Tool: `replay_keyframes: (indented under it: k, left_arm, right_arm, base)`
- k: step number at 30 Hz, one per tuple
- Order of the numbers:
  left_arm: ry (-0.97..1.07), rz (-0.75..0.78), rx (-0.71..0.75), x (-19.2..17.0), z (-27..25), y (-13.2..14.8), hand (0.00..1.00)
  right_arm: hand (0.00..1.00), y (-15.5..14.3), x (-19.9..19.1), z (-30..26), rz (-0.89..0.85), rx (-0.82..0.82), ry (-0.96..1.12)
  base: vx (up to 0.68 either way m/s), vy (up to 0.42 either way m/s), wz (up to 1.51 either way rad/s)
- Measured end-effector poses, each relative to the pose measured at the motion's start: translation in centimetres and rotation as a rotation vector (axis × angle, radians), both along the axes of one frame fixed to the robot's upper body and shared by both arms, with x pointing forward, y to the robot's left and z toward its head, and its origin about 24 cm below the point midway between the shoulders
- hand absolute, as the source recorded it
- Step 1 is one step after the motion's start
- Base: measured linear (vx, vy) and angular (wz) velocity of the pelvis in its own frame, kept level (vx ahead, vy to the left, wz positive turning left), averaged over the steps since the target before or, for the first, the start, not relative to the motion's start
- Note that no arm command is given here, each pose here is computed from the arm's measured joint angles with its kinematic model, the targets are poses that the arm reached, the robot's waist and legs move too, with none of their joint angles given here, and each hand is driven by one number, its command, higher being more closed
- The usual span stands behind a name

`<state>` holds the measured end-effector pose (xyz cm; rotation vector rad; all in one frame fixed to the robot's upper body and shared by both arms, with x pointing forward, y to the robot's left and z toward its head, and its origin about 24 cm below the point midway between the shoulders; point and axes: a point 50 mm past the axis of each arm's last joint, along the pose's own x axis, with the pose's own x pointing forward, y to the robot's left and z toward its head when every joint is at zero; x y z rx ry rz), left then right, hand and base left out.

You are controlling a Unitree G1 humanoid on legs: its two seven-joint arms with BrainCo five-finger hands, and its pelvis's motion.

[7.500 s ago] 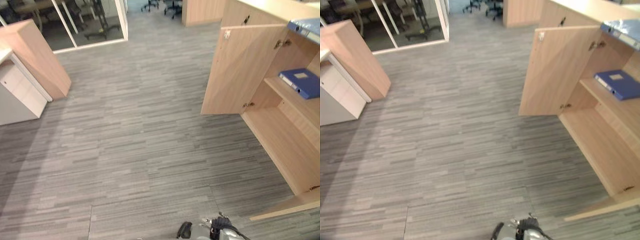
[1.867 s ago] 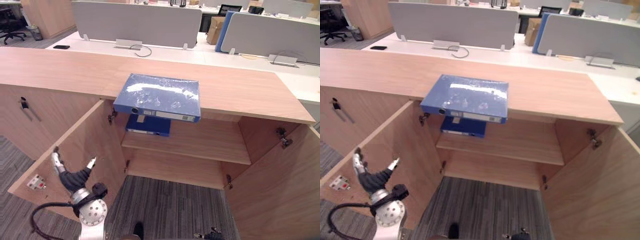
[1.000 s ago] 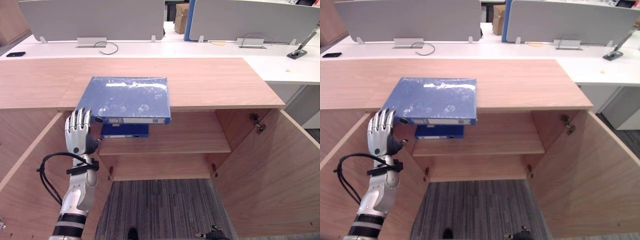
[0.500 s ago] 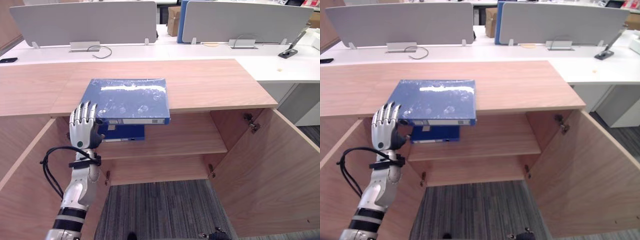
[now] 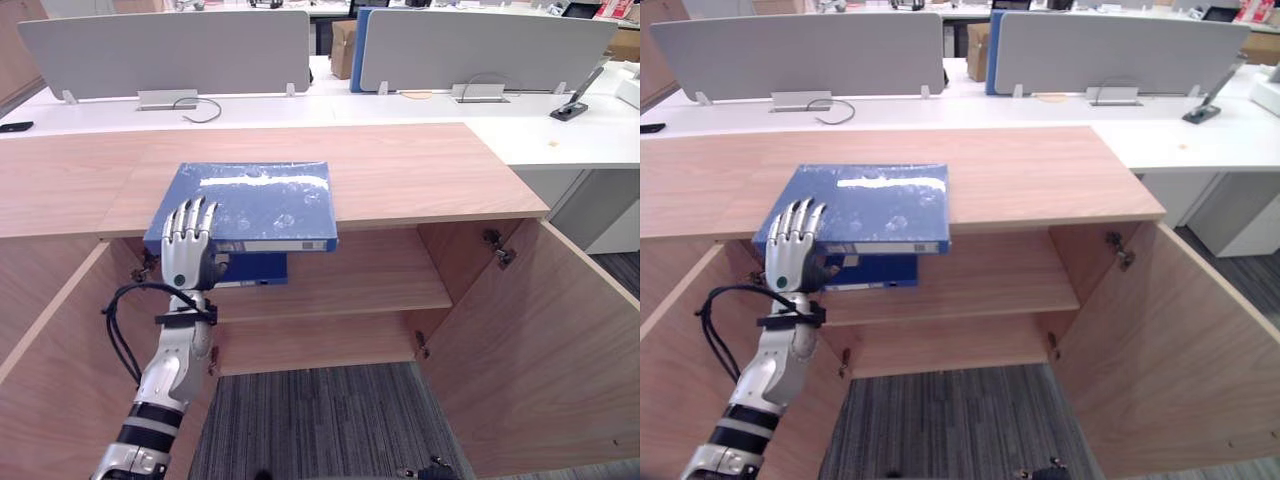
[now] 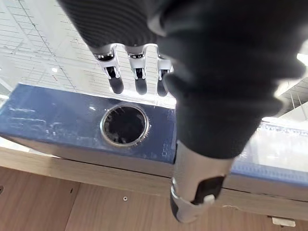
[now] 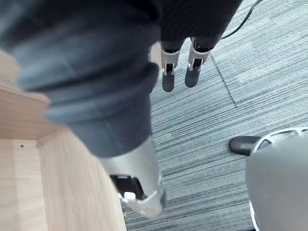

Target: Walk over to the cabinet, pick up the folder, carry it to the office cabinet, place the folder inside the office cabinet, then close the office cabinet door

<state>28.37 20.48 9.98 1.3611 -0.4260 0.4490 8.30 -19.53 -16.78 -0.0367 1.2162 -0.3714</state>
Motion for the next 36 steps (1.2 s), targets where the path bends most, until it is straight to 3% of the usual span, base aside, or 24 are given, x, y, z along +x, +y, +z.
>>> replay_keyframes:
  k: [16,17,36]
  left_arm:
    - [0.06,0.059,0.158,4.0,1.6,2.3,0.0]
    - [0.064,0.066,0.159,4.2,1.7,2.4,1.0]
    - [0.045,0.106,0.163,4.7,1.3,2.7,1.0]
  right_arm:
    - [0.0,-0.5,-0.1,0.0,-0.036,0.002,-0.002]
    - [0.0,-0.5,-0.1,0.0,-0.035,0.003,-0.004]
    - [0.0,-0.5,0.0,0.1,-0.022,-0.007,-0.002]
  base:
    - [0.0,0.003,-0.01]
    - [0.0,0.0,0.0]
    - [-0.03,0.021,-0.05]
